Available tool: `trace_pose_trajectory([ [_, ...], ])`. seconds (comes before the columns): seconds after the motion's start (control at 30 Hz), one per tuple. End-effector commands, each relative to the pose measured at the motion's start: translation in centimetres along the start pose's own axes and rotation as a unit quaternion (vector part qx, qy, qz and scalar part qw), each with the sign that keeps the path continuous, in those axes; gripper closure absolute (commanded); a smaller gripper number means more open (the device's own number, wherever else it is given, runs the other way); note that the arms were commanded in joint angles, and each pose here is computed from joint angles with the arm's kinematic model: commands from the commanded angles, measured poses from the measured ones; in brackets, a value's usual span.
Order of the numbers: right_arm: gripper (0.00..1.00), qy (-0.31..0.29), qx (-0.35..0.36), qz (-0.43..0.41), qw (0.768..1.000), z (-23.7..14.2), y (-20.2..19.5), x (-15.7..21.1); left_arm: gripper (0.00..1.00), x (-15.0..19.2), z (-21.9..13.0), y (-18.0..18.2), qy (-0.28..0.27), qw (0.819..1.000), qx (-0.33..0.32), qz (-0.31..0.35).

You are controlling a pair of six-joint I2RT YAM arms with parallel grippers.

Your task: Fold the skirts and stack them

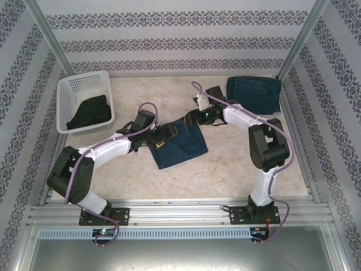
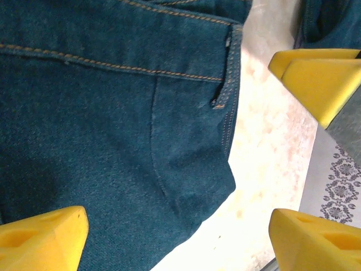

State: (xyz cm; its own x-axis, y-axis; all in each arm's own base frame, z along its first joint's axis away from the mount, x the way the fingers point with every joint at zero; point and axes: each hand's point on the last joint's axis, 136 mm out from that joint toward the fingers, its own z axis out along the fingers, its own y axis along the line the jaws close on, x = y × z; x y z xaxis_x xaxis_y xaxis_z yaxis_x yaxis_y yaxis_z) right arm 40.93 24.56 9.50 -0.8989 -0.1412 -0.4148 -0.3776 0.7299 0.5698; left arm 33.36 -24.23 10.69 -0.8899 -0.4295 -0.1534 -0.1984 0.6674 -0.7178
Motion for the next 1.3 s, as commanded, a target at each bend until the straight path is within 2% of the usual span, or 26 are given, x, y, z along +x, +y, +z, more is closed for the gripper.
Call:
trace_pose_trajectory([
  [0.0, 0.45, 0.037, -0.050, -0.019, 0.998, 1.0, 1.6, 0.8, 0.15, 0.3, 0.7, 2.3, 0.007, 0.999, -0.025, -0.033],
  [0.2, 0.51, 0.053, -0.048, -0.016, 0.997, 3.2, 1.1, 0.6, 0.15, 1.1, 1.0, 3.9, 0.014, 0.998, -0.023, -0.055],
  [0.3, 0.60, 0.062, -0.055, -0.015, 0.996, 3.8, 1.2, 0.4, 0.15, 1.4, 1.3, 5.3, 0.013, 0.997, -0.039, -0.061],
  [0.37, 0.73, 0.066, -0.058, -0.018, 0.996, 4.0, 1.7, 0.2, 0.15, 1.8, 1.7, 5.9, 0.019, 0.996, -0.045, -0.068],
  [0.43, 0.93, 0.055, -0.041, -0.030, 0.997, 3.5, 1.7, -0.6, 0.15, 2.0, 1.9, 6.4, 0.022, 0.996, -0.049, -0.075],
  [0.47, 1.00, 0.044, -0.024, -0.039, 0.998, 3.1, 1.7, -1.2, 0.15, 2.2, 2.0, 6.9, 0.022, 0.995, -0.054, -0.079],
  [0.6, 1.00, -0.019, 0.023, -0.089, 0.996, 0.6, 2.5, -3.9, 0.15, 2.5, 2.2, 7.5, 0.027, 0.994, -0.065, -0.083],
  [0.67, 1.00, -0.033, 0.067, -0.114, 0.991, 0.2, 1.7, -4.7, 0.15, 2.7, 2.2, 7.9, 0.030, 0.994, -0.070, -0.084],
  [0.77, 1.00, -0.012, 0.119, -0.135, 0.984, 1.5, -1.0, -4.2, 0.15, 2.6, 2.3, 7.9, 0.029, 0.994, -0.071, -0.082],
  [0.9, 1.00, 0.034, 0.143, -0.133, 0.980, 3.5, -3.2, -3.2, 0.15, 2.5, 2.1, 7.7, 0.029, 0.994, -0.073, -0.075],
  [0.93, 0.98, 0.032, 0.151, -0.133, 0.979, 3.6, -3.4, -3.4, 0.15, 2.6, 2.0, 7.8, 0.029, 0.994, -0.074, -0.074],
  [1.07, 0.71, 0.008, 0.172, -0.139, 0.975, 2.9, -2.8, -4.8, 0.15, 2.3, 1.4, 6.9, 0.030, 0.995, -0.076, -0.061],
  [1.17, 0.57, -0.014, 0.158, -0.124, 0.979, 0.9, -1.4, -5.2, 0.14, 1.5, 0.1, 4.6, 0.027, 0.997, -0.063, -0.039],
  [1.27, 0.21, -0.021, 0.130, -0.083, 0.988, -1.2, -1.1, -4.2, 0.11, 0.7, -1.4, 2.3, 0.023, 0.998, -0.061, -0.003],
])
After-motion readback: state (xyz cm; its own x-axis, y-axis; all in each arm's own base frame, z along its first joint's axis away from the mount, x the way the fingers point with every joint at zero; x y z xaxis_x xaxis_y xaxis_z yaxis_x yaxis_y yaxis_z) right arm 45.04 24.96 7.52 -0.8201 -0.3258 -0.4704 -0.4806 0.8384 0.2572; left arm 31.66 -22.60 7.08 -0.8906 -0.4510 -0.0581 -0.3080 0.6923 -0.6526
